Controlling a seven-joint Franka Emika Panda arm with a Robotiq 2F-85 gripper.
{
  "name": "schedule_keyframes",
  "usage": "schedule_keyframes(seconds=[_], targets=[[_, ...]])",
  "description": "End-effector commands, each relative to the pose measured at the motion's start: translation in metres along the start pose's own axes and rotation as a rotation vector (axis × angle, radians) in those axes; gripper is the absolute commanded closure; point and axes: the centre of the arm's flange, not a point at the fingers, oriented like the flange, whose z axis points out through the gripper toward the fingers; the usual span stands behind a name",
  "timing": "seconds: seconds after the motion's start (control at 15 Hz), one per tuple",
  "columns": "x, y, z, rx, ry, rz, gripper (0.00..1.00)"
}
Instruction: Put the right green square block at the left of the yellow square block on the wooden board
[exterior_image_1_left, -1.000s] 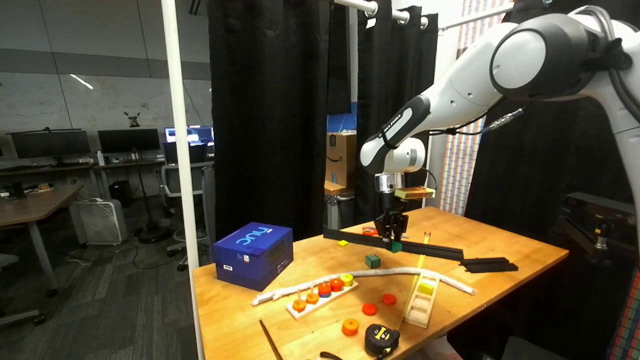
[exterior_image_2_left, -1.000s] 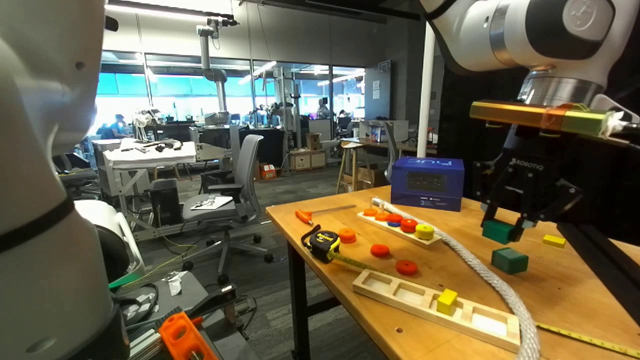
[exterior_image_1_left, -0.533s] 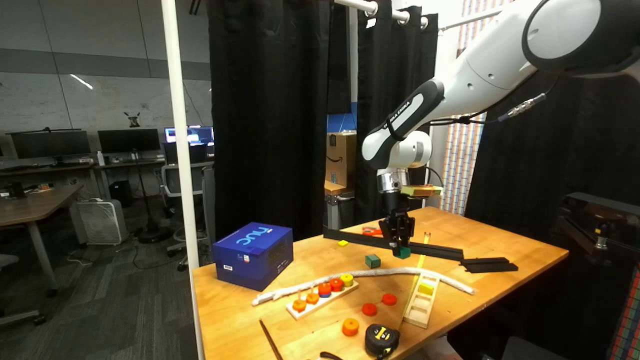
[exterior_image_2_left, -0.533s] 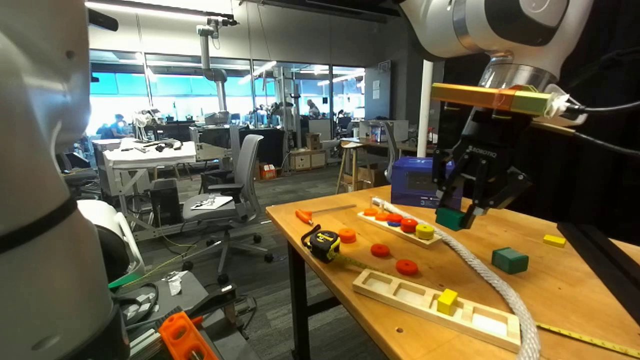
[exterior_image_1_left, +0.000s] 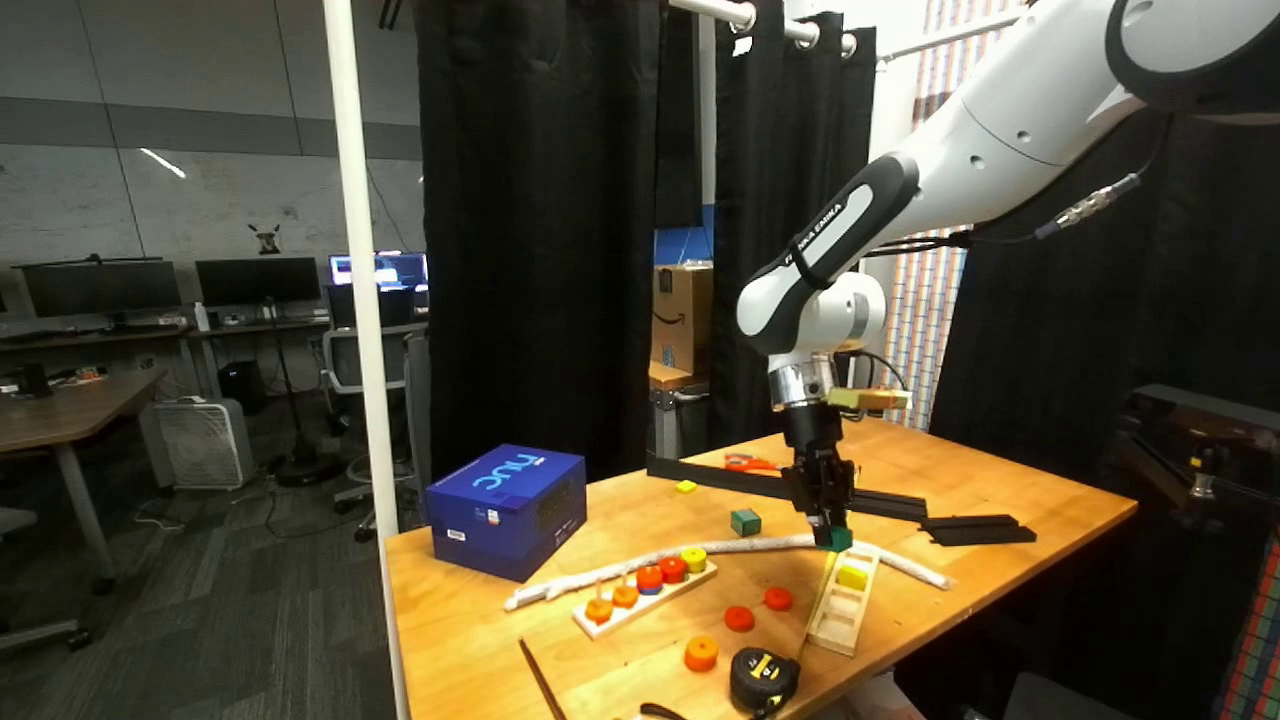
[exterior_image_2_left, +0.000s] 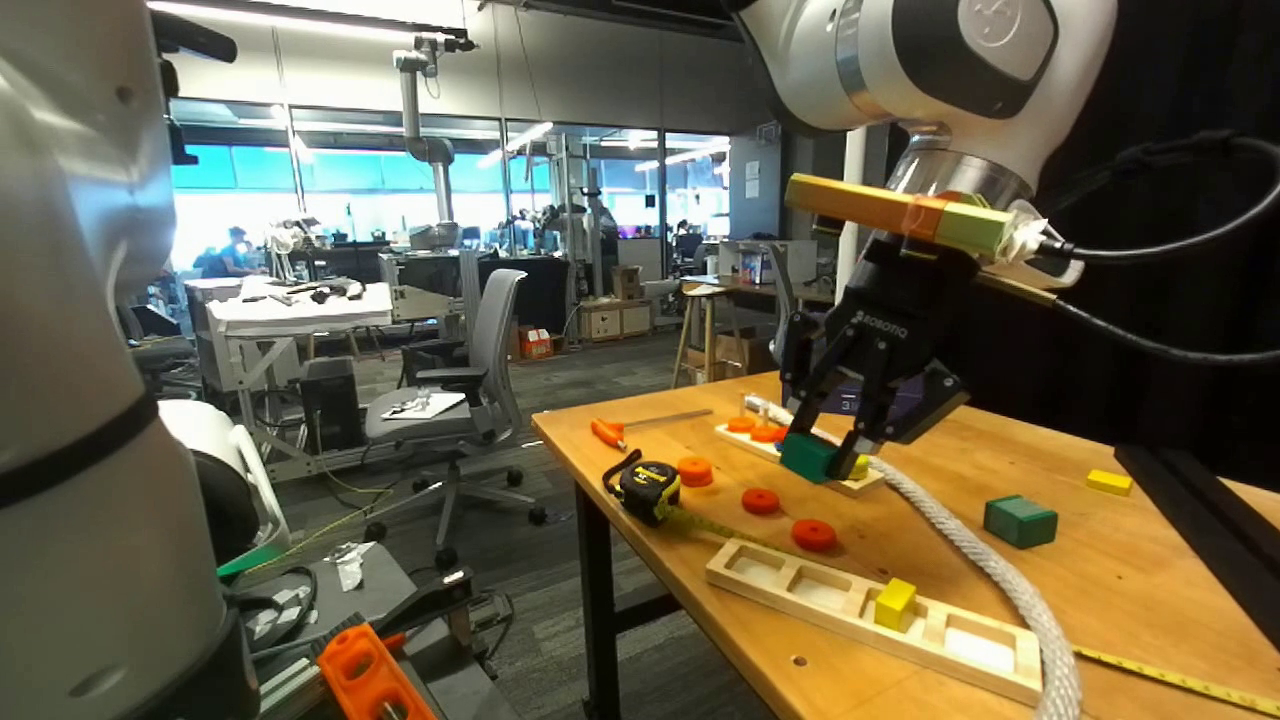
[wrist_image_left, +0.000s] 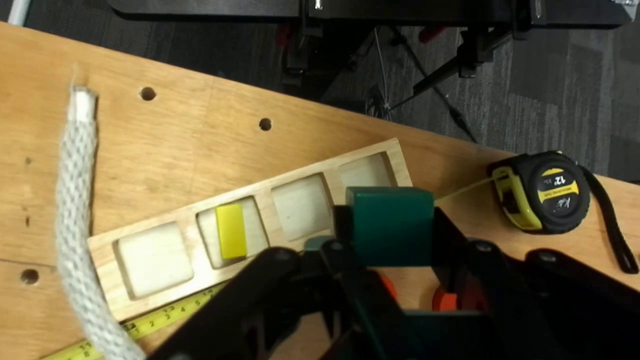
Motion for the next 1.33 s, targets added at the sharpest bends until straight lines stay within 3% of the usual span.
schedule_keyframes(seconds=[0.0, 0.4, 0.8, 1.27], targets=[[-0.019, 0.004, 0.006, 0.011, -0.009, -0.057, 0.76], [-0.013, 0.027, 0.02, 0.013, -0.026, -0.161, 0.76], [-0.004, 0.024, 0.038, -0.018, -0.051, -0.24, 0.76], [0.008, 0.027, 0.052, -0.07, 0.024, -0.295, 0.76]])
